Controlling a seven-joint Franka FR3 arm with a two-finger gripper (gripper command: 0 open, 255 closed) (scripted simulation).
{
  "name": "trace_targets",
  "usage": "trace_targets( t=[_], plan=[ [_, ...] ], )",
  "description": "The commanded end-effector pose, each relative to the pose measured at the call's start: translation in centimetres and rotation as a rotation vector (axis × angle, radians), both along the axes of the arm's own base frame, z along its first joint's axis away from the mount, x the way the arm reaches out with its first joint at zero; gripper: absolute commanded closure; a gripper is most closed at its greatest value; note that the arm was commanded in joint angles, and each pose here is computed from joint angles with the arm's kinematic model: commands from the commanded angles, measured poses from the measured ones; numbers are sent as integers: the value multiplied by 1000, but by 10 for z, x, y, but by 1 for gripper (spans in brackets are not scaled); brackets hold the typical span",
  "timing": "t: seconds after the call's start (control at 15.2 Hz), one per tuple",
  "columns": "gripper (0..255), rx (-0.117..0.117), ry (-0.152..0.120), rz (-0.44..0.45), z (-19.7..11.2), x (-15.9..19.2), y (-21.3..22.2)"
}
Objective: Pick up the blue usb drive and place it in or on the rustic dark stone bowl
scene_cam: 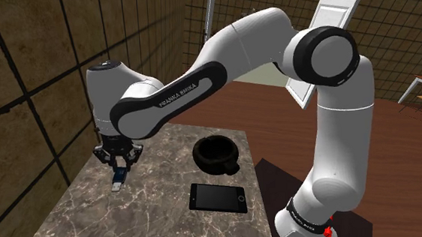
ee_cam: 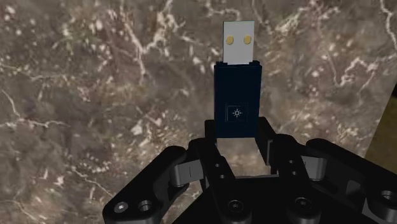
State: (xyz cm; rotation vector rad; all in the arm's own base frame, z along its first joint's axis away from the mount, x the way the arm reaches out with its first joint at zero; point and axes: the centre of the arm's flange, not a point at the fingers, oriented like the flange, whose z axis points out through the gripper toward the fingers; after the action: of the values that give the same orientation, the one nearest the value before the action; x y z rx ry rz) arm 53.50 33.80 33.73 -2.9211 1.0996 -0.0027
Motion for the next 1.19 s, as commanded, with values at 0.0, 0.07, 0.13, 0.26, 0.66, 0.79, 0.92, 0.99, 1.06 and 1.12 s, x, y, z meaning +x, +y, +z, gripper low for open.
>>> trace_targets(
  t=[0.0,0.07,0.13,0.26,0.66,0.79,0.92,0.99,1.06,1.12],
  plan=[
    [255,0,0,0,11,0,-1],
    [255,0,0,0,16,0,-1],
    [255,0,0,0,21,0,-1],
    [255,0,0,0,32,0,-1],
    [255,0,0,0,64,0,-1],
    [255,0,0,0,74,0,-1],
    [255,0,0,0,85,0,-1],
    [255,0,0,0,90,0,-1],
    [255,0,0,0,95,0,-1],
    [255,0,0,0,101,0,-1]
  ],
)
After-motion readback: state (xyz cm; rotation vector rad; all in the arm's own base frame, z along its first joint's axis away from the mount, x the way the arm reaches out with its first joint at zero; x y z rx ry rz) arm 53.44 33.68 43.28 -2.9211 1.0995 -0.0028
